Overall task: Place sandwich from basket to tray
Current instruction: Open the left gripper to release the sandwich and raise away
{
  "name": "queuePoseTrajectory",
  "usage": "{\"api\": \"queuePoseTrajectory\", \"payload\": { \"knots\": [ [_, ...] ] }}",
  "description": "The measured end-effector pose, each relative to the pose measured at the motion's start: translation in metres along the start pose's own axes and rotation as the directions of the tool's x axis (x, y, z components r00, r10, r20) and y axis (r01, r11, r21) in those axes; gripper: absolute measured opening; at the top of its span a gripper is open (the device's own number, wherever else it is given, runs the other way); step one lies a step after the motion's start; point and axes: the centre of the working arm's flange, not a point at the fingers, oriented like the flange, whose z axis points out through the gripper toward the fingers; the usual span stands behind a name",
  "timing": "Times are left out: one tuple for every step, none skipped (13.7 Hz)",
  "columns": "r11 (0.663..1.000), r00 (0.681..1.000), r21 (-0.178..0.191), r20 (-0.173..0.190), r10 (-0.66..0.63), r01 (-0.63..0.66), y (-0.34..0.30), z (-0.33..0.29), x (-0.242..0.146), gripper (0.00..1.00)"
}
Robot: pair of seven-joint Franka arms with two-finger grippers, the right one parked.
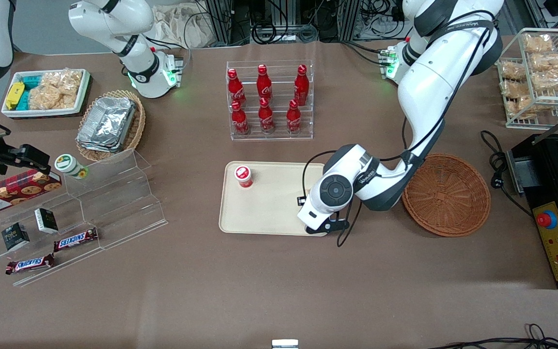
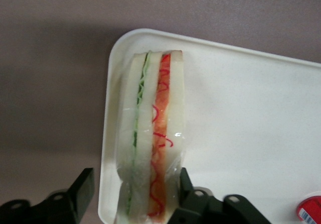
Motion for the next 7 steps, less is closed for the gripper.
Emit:
{"api": "queuePoseTrajectory", "payload": {
  "knots": [
    [1.0, 1.0, 0.004, -0.01, -0.002, 0.002, -0.001, -0.011, 0.001, 0.9],
    [1.0, 0.999, 0.007, -0.031, -0.009, 0.01, -0.005, -0.029, 0.002, 0.99],
    [0.999, 0.999, 0.023, -0.044, -0.024, 0.025, -0.015, -0.052, 0.003, 1.0],
    [0.998, 0.998, 0.047, -0.052, -0.047, 0.049, -0.031, -0.08, 0.004, 1.0],
    [0.995, 0.995, 0.059, -0.07, -0.073, 0.077, -0.05, -0.109, 0.006, 1.0],
    [0.993, 0.991, 0.054, -0.094, -0.098, 0.104, -0.067, -0.139, 0.006, 1.0],
    [0.991, 0.986, 0.04, -0.113, -0.123, 0.128, -0.081, -0.164, 0.002, 1.0]
  ]
}}
